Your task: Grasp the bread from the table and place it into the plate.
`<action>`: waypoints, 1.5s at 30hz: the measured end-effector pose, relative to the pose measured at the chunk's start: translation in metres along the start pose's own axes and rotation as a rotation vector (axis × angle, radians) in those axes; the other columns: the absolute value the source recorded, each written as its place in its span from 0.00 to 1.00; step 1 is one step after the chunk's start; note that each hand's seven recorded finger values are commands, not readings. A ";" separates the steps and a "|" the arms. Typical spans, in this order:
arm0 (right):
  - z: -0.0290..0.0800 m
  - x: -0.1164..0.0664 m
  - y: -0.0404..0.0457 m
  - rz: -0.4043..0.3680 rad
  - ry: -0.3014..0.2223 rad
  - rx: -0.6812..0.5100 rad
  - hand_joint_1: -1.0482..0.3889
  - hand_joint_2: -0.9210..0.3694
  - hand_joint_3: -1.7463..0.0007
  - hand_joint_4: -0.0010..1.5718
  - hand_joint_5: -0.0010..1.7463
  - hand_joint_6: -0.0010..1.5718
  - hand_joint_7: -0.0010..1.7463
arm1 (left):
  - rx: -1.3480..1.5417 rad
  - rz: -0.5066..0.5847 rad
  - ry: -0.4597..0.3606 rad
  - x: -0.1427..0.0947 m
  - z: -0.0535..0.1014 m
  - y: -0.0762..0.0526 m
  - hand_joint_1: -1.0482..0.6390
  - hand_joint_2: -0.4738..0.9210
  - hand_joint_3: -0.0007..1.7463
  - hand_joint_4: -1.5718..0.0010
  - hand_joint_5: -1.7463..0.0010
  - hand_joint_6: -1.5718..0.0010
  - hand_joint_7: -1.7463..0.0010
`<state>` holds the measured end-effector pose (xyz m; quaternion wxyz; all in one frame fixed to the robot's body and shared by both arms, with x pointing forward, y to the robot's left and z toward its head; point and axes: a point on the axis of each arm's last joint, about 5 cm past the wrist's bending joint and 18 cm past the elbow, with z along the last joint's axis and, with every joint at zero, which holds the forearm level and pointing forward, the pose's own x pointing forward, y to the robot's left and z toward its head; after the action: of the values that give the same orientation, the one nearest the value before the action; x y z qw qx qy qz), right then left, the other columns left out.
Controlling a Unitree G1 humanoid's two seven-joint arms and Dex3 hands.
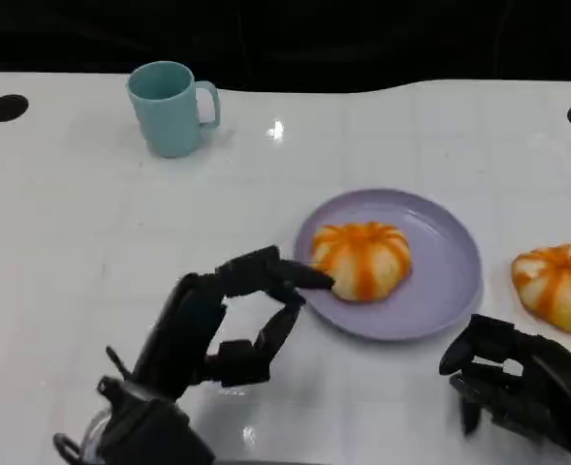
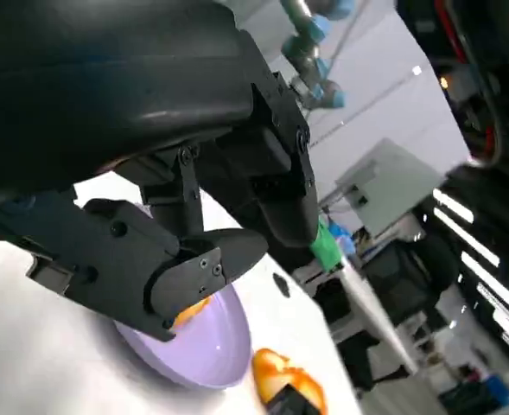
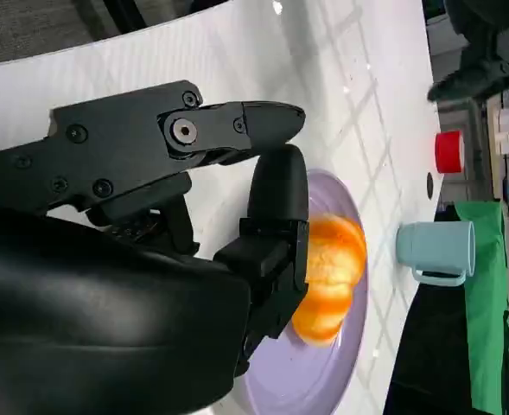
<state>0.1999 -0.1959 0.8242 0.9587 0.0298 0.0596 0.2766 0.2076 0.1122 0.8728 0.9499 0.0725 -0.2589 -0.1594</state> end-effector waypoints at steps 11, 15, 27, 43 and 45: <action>0.000 0.000 -0.0005 0.010 -0.002 0.005 0.37 0.00 0.85 0.43 1.00 0.42 0.81 | -0.205 0.080 0.134 -0.024 -0.001 -0.004 0.48 0.66 0.78 0.51 0.17 0.53 0.29; -0.001 0.000 -0.0002 0.011 0.002 0.005 0.36 0.00 0.85 0.42 1.00 0.41 0.81 | -0.278 0.074 0.136 -0.025 0.000 0.001 0.47 0.68 0.78 0.46 0.10 0.48 0.23; 0.000 -0.001 0.0005 0.005 0.008 0.009 0.37 0.00 0.84 0.42 1.00 0.41 0.81 | -0.525 0.042 0.279 -0.044 -0.008 0.010 0.41 0.81 0.58 0.43 0.00 0.52 0.05; 0.001 -0.001 0.0011 -0.005 0.012 0.001 0.37 0.00 0.85 0.42 1.00 0.42 0.79 | -0.656 0.029 0.350 -0.047 -0.012 0.017 0.42 0.72 0.64 0.42 0.00 0.48 0.09; 0.000 -0.001 0.0006 -0.001 0.009 0.000 0.37 0.00 0.85 0.42 1.00 0.42 0.80 | -0.660 0.031 0.354 -0.047 -0.013 0.018 0.42 0.69 0.68 0.43 0.00 0.48 0.09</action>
<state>0.1992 -0.1956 0.8248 0.9586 0.0287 0.0639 0.2762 0.1810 0.1463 0.8433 0.9545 -0.2152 -0.0264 -0.2048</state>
